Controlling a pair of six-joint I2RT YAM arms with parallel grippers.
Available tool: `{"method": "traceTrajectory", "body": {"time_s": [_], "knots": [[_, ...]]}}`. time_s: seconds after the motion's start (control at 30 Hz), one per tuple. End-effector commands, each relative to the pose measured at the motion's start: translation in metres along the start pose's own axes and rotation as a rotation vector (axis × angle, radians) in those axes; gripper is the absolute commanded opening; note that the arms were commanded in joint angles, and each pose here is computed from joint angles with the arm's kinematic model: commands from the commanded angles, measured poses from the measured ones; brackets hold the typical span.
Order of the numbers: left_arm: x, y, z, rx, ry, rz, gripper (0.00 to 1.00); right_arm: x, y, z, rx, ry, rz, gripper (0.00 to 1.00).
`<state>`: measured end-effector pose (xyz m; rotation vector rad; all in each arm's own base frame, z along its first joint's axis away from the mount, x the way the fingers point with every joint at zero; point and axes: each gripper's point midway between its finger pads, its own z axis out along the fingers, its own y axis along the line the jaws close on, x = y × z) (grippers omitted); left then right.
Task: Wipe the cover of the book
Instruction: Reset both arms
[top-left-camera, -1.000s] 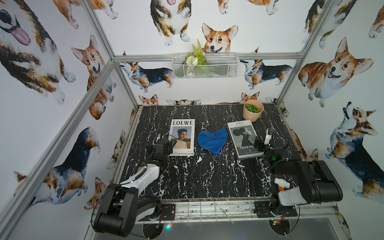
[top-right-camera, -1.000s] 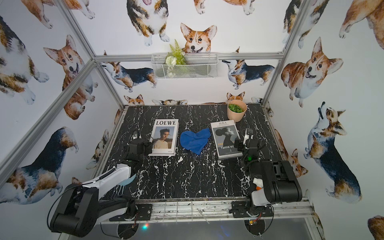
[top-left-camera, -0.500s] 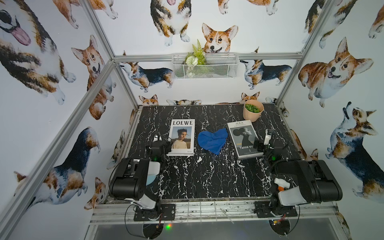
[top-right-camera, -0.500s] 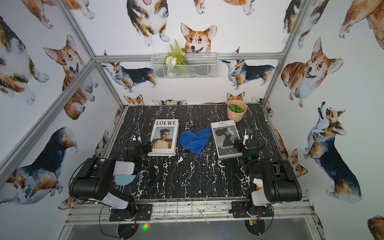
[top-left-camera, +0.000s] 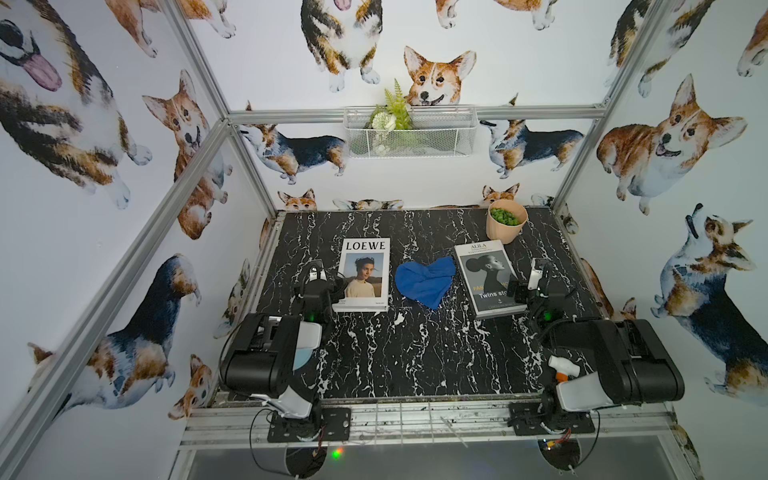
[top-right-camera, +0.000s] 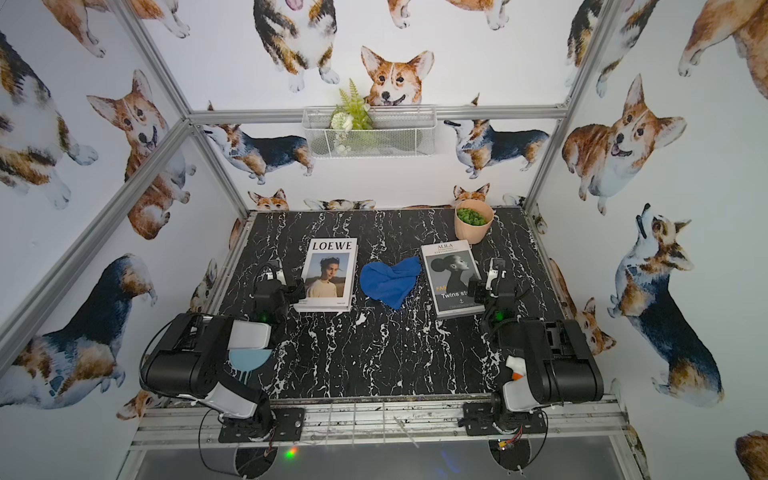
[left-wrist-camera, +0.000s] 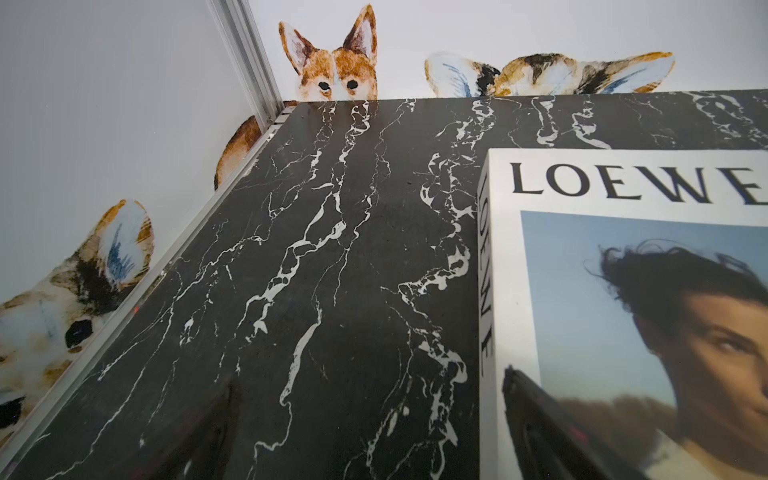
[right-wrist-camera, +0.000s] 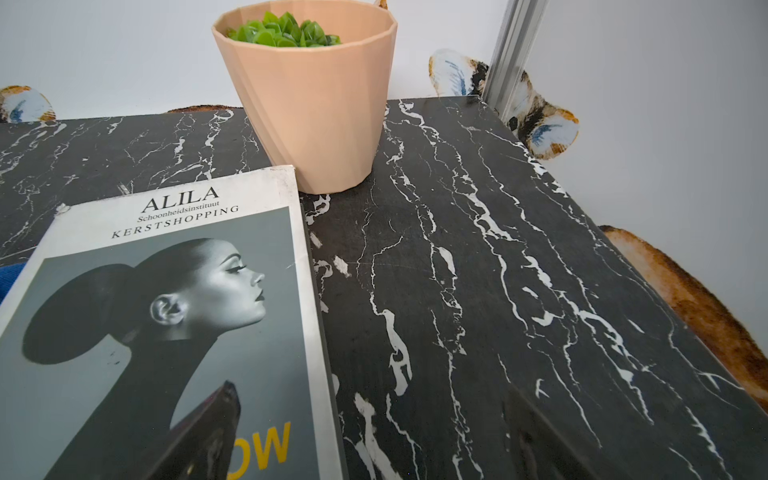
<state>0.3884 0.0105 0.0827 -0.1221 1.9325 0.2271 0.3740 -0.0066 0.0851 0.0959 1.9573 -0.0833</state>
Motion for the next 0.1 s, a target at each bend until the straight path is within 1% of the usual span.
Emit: {"method": "traceTrajectory", "body": {"time_s": [0.0,0.07], "knots": [[-0.0114,-0.0012,-0.0001,0.005,-0.044,0.001,1.00,-0.0043,0.0022,0.0011,-0.018,-0.008,0.007,1.00],[-0.0112,-0.0010,-0.0002,0.004,-0.044,0.001,1.00,-0.0055,0.0019,-0.0002,-0.018,-0.014,0.010,1.00]]}}
